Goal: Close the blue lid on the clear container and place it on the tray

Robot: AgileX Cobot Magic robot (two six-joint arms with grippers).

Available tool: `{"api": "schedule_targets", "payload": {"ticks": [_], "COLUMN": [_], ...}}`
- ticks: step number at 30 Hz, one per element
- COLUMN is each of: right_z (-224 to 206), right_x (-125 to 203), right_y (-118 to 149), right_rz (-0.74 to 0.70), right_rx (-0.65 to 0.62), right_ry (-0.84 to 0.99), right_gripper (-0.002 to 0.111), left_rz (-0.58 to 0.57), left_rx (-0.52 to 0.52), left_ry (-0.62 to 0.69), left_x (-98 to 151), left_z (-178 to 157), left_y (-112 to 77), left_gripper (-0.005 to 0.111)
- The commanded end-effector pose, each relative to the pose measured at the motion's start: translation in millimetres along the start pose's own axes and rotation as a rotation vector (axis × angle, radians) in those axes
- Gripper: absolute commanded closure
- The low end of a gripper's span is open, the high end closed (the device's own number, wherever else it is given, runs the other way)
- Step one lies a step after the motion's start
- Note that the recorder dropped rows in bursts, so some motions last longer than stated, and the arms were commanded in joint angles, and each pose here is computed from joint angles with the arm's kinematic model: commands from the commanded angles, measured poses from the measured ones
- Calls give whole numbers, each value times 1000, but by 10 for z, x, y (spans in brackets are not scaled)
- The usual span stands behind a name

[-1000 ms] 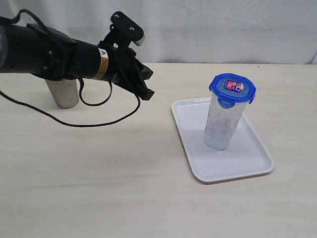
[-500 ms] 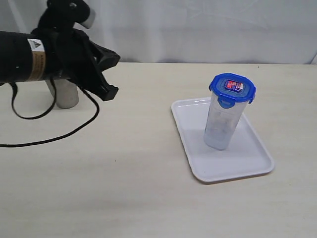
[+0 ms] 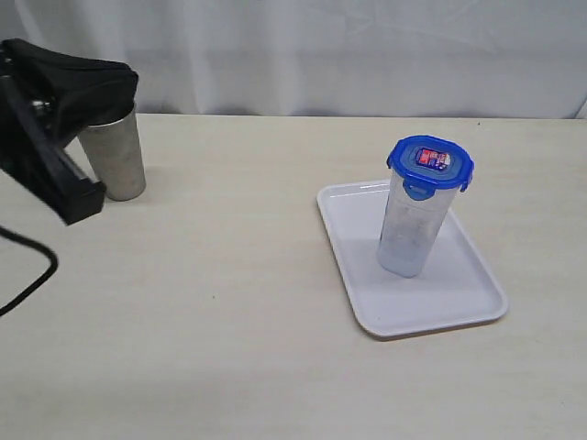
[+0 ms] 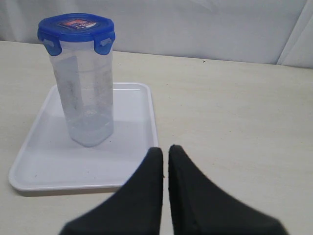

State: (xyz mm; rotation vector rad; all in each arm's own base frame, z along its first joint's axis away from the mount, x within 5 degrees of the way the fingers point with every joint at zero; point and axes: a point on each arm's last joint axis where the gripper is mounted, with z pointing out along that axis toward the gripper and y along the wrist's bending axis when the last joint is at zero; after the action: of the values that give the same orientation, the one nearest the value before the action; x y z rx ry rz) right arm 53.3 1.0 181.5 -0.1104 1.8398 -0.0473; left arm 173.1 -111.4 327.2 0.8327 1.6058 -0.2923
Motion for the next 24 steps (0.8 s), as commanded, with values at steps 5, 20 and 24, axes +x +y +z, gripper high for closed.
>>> {"api": "schedule_targets", "payload": {"ticks": [5,20,24], "right_z": [-1,-1,-1], "right_x": [3,3,3], "right_y": [-4,-4,-4], "right_rz": [-9,-9,-9], "right_rx": [6,6,6], "right_ry": [-4,-4,-4], "right_gripper": [104,104,104], "left_rz": [22,87,89], "left_rx": [-35,-57,-60], "left_ry": [-173,-439,-448], "left_x": [-5,60,58], "left_z": [-650,-1396,-1418], "left_y": [-148,-379,-382], "left_gripper": [107,107,107]}}
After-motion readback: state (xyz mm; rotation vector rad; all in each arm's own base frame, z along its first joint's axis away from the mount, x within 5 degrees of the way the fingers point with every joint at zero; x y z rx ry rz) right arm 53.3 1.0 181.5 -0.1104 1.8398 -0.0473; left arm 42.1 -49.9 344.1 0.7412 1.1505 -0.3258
